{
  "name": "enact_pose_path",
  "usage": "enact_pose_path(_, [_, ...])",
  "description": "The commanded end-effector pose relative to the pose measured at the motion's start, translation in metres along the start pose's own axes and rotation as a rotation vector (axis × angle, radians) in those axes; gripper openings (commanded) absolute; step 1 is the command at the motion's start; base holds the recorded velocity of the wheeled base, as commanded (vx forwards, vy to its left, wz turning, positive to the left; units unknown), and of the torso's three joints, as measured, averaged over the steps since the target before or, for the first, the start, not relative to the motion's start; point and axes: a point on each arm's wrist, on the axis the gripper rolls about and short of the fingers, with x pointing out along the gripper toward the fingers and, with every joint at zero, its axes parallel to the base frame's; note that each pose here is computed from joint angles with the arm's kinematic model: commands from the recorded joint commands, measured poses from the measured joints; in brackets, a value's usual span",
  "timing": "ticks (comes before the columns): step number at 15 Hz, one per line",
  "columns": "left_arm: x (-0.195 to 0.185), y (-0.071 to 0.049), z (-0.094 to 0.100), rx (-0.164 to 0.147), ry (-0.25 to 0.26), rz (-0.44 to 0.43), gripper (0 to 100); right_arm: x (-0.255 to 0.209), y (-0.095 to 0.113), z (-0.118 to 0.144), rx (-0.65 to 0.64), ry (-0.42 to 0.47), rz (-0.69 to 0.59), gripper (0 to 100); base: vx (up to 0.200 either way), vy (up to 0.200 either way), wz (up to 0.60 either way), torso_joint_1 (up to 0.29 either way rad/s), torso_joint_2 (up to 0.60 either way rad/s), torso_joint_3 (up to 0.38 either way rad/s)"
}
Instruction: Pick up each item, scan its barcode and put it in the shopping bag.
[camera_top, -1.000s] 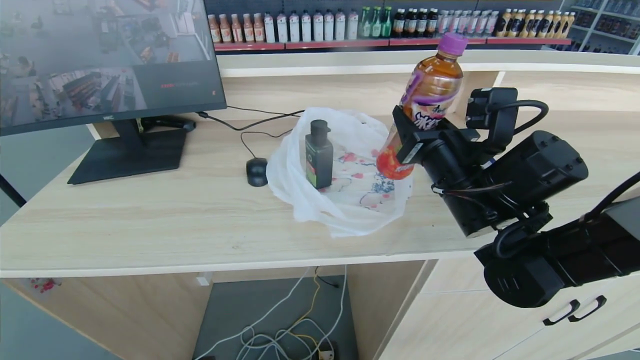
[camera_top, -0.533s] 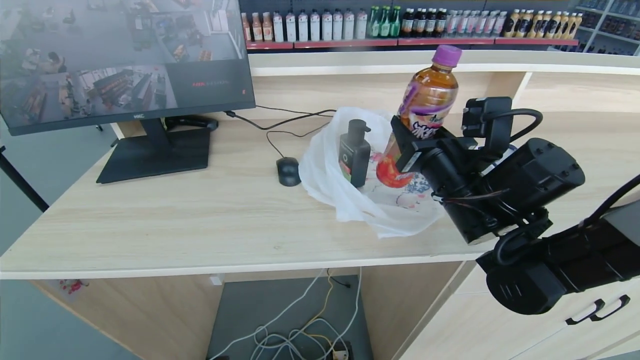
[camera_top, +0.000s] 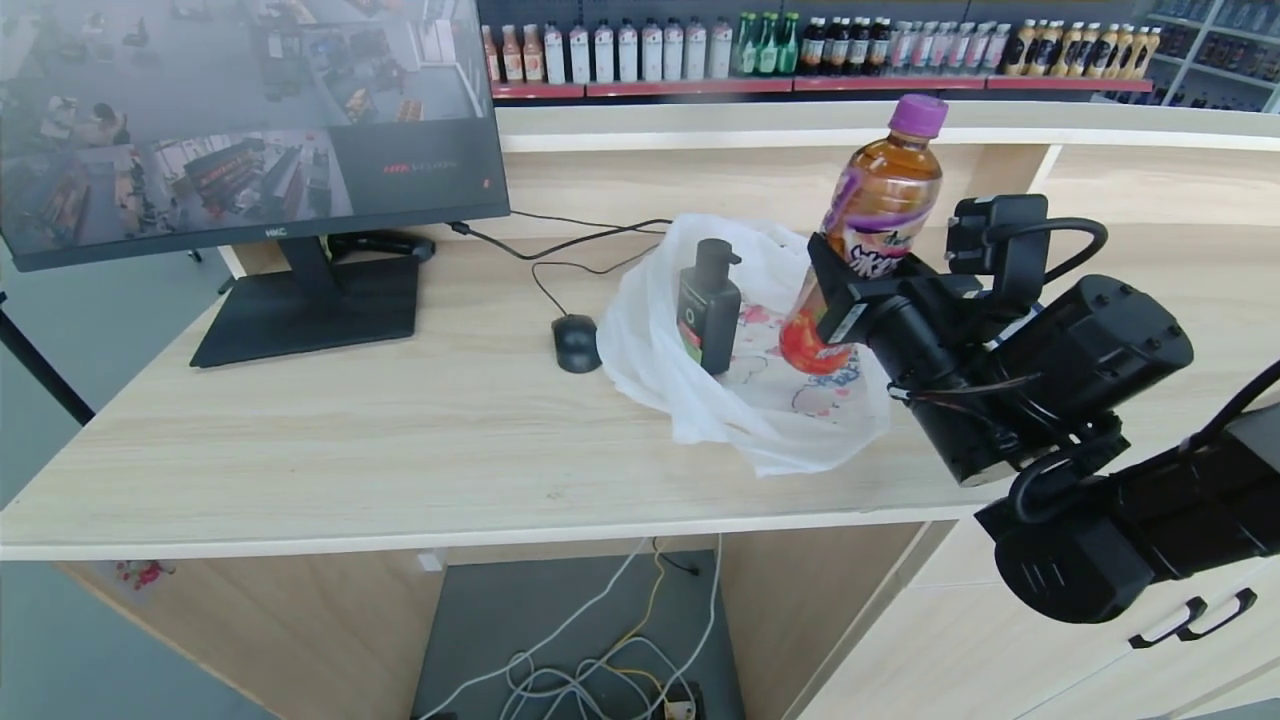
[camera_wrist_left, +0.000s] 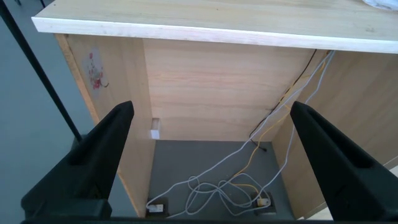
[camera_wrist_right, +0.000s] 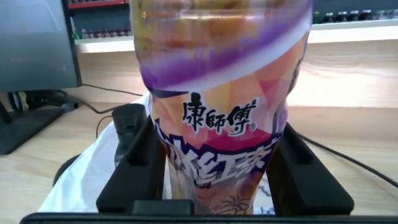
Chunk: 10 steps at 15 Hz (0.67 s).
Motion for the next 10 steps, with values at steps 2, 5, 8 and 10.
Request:
enact_pose_path(2, [0.000,0.000,0.000,0.000,-0.001,0.000,100,0.005,-0.020,-0.002,-0.028,-0.004,-0.054,0,0.000,0.000,0.00,0.000,0.00,0.000])
enact_pose_path(5, [0.000,0.000,0.000,0.000,0.000,0.000,100,0.005,-0.018,-0.006,-0.026,0.005,-0.050,0,0.000,0.000,0.00,0.000,0.00,0.000])
enact_pose_path(8, [0.000,0.000,0.000,0.000,0.000,0.000,100,0.005,-0.018,-0.012,-0.025,0.019,-0.049,0,0.000,0.000,0.00,0.000,0.00,0.000])
enact_pose_path(10, [0.000,0.000,0.000,0.000,-0.001,0.000,100,0.005,-0.015,-0.018,-0.024,0.034,-0.041,0,0.000,0.000,0.00,0.000,0.00,0.000])
